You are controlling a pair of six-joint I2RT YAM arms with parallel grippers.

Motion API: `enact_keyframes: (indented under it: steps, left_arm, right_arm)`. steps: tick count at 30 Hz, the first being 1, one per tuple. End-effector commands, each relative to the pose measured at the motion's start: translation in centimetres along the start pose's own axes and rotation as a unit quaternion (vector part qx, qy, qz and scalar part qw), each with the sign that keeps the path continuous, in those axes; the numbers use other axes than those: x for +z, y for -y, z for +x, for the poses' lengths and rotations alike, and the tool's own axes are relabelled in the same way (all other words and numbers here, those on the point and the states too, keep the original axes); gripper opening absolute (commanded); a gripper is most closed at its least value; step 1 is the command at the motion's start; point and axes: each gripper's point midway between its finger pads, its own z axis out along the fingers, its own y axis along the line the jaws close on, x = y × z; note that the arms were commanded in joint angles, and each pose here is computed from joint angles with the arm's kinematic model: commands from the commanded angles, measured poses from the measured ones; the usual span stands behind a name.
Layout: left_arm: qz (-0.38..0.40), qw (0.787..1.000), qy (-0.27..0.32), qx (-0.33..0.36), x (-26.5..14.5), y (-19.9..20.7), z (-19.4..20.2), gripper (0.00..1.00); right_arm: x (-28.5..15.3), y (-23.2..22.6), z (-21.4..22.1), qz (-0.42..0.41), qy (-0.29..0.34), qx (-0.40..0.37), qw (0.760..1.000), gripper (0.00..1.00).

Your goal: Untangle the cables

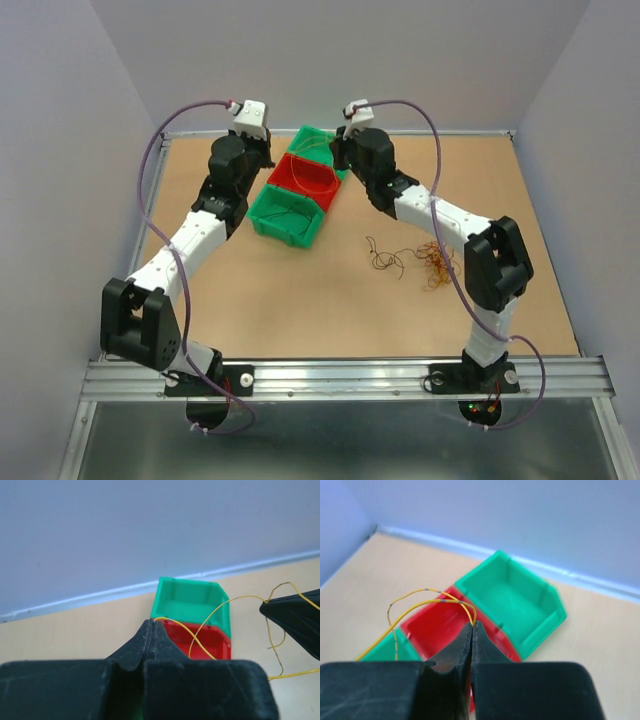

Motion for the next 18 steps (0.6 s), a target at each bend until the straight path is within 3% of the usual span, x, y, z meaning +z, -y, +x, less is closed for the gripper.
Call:
enact_keyframes:
  steps: [1, 5, 7, 17, 18]
  left_arm:
    - [-0.004, 0.997, 0.074, -0.019, 2.2, -1.3, -5.2, 0.00]
    - [0.015, 0.998, 0.066, -0.007, 6.3, -0.7, -4.0, 0.00]
    - [0.016, 0.999, 0.039, -0.005, 8.2, -0.7, -1.3, 0.00]
    - [0.055, 0.997, -0.044, -0.022, 11.6, 1.1, 7.0, 0.00]
    - [0.057, 0.997, -0.050, -0.023, 12.1, 1.2, 6.8, 0.00]
  right_arm:
    - [2.7, 1.4, -4.8, 0.046, 0.061, 0.008, 0.997, 0.00]
    - [5.2, 1.5, -5.3, 0.044, 0.087, 0.000, 0.995, 0.00]
    - [6.2, 1.1, -4.5, 0.031, 0.099, -0.008, 0.995, 0.00]
    - [9.3, -1.6, 9.1, -0.072, -0.014, -0.015, 0.997, 0.01]
    - [9.2, -2.0, 10.8, -0.083, -0.047, -0.011, 0.995, 0.00]
